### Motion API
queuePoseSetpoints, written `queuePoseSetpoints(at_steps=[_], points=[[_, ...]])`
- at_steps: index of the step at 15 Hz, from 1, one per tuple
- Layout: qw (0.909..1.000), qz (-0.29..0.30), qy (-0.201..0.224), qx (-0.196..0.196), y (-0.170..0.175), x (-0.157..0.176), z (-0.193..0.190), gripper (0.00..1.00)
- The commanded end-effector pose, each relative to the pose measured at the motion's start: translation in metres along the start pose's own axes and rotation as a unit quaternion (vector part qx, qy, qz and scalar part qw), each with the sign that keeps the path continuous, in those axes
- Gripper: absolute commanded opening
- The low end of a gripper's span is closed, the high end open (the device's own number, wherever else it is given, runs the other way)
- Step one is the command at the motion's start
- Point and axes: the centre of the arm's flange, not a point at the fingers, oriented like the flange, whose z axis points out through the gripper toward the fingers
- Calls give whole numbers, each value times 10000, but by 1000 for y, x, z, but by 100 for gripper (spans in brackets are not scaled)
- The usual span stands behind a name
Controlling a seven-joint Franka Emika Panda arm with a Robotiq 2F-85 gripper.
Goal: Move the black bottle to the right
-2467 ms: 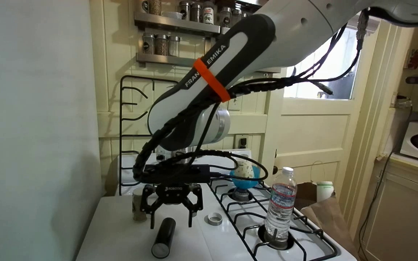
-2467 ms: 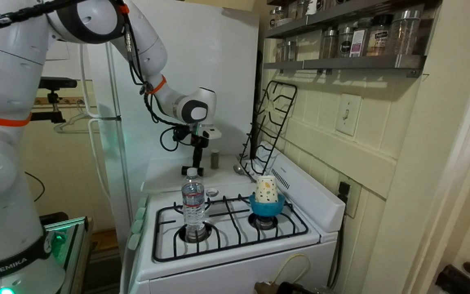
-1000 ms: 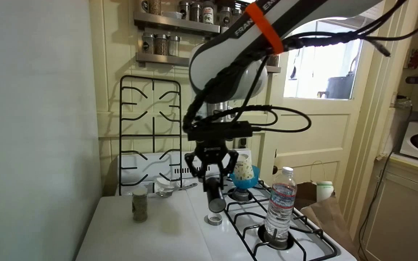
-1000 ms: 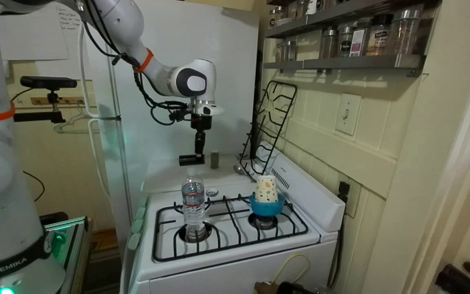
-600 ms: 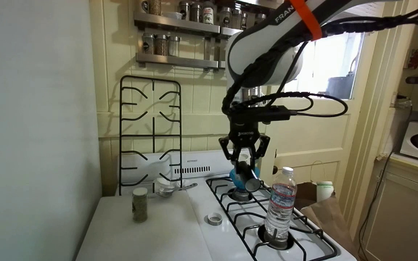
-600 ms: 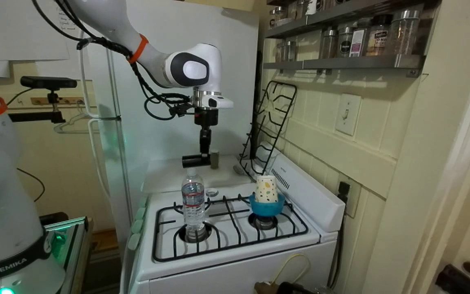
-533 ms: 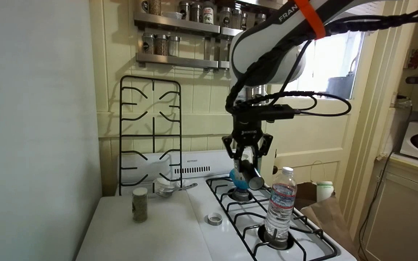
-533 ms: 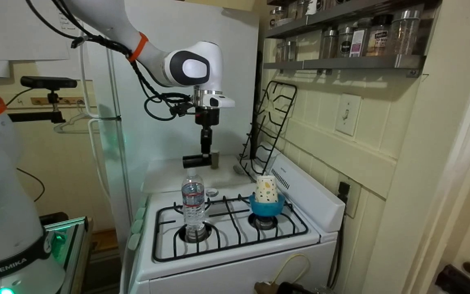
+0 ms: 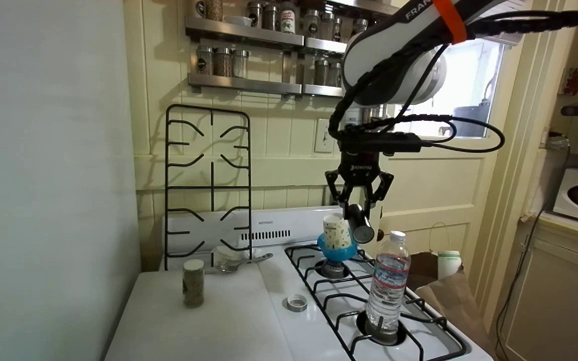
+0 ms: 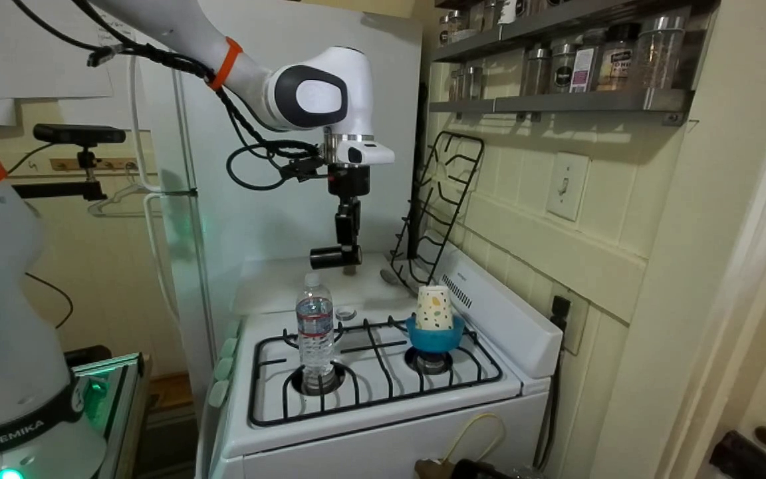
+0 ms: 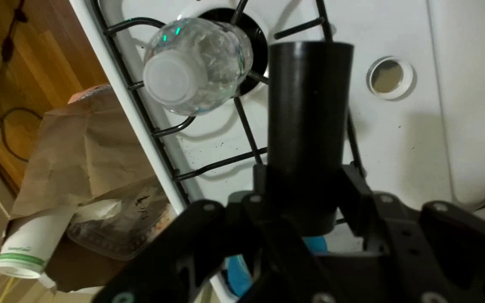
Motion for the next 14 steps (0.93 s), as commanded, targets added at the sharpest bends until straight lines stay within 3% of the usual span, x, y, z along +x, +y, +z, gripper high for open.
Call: queuePoseSetpoints(at_steps=[1,4,6,7,10,11,14], points=[[9950,871,415,-262,13,-18,-6,19],[9840,1628,623,-380,21,-26,-5,19],[9739,2136,727,-250,20,-36,-2,19],[9835,1721,463,-301,16,-15,-6,44],[9778,2008,539,-247,15,-25,-4,44],[9774,2028,545,-245,16,-26,-5,19],[9758,2146,414,-16,40,-24,-19,19]])
